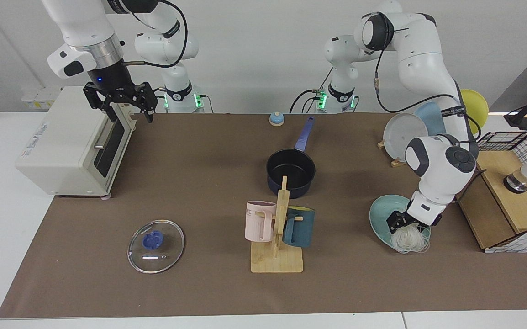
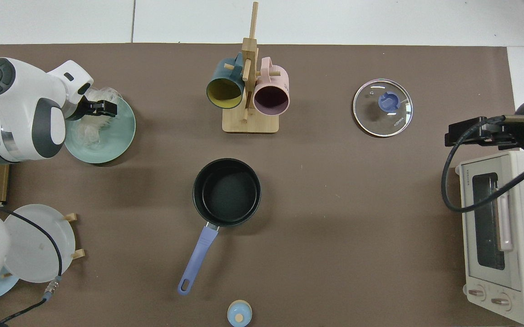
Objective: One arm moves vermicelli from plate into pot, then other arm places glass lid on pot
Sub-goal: 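Grasp the white vermicelli bundle with the left gripper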
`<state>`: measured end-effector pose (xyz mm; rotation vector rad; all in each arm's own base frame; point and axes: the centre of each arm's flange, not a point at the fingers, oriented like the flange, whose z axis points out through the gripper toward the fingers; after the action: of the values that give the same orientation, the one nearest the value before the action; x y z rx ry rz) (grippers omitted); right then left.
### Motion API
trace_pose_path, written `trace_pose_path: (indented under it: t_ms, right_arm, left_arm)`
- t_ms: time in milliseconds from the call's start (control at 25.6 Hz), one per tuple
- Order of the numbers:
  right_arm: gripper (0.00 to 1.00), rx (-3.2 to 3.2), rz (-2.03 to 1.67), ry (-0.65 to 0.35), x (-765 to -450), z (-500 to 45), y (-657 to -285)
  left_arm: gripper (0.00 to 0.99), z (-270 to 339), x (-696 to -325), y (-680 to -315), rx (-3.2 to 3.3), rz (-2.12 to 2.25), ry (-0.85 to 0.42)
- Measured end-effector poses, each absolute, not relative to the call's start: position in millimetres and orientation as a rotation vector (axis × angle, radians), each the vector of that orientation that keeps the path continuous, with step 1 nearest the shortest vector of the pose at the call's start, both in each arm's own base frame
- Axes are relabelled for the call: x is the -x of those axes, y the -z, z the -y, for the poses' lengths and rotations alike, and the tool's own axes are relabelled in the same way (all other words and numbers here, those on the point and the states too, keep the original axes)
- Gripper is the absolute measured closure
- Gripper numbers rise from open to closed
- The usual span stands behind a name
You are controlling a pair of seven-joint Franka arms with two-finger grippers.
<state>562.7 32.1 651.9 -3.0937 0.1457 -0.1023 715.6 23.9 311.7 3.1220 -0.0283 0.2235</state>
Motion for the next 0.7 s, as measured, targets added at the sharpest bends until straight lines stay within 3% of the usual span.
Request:
trace_pose_path:
  t_ms: [39,156,195,273,312,390,702]
  right_arm:
    - [0.00,3.094,-0.144,0.103,-562.6,-32.7,-652.0]
    - [0.00,3.094,-0.136,0.104,-562.4,-35.6,-652.4]
    - [0.00,3.094,-0.133,0.104,-562.4,-36.5,-652.5]
    - [0.00,3.094,-0.130,0.105,-562.3,-37.7,-652.7]
    - [0.00,3.093,-0.129,0.106,-562.3,-38.0,-652.9]
    - [0.00,3.093,-0.129,0.114,-562.7,-38.1,-653.9]
    - [0.00,3.092,-0.120,0.119,-562.7,-41.4,-654.6]
  left_arm:
    - [0.013,-24.6,-715.9,-306.8,-3.122,0.034,-0.222]
    - [0.181,-25.1,-716.3,-299.1,-3.122,0.051,-0.218]
    - [0.300,-25.0,-716.5,-299.2,-3.122,0.053,-0.219]
    - [0.388,-24.9,-717.2,-301.3,-3.121,0.056,-0.226]
    - [0.485,-25.2,-717.4,-302.2,-3.122,0.057,-0.228]
    - [0.533,-25.8,-717.6,-304.3,-3.122,0.059,-0.230]
    - [0.542,-24.0,-715.2,-342.1,-3.122,0.068,-0.248]
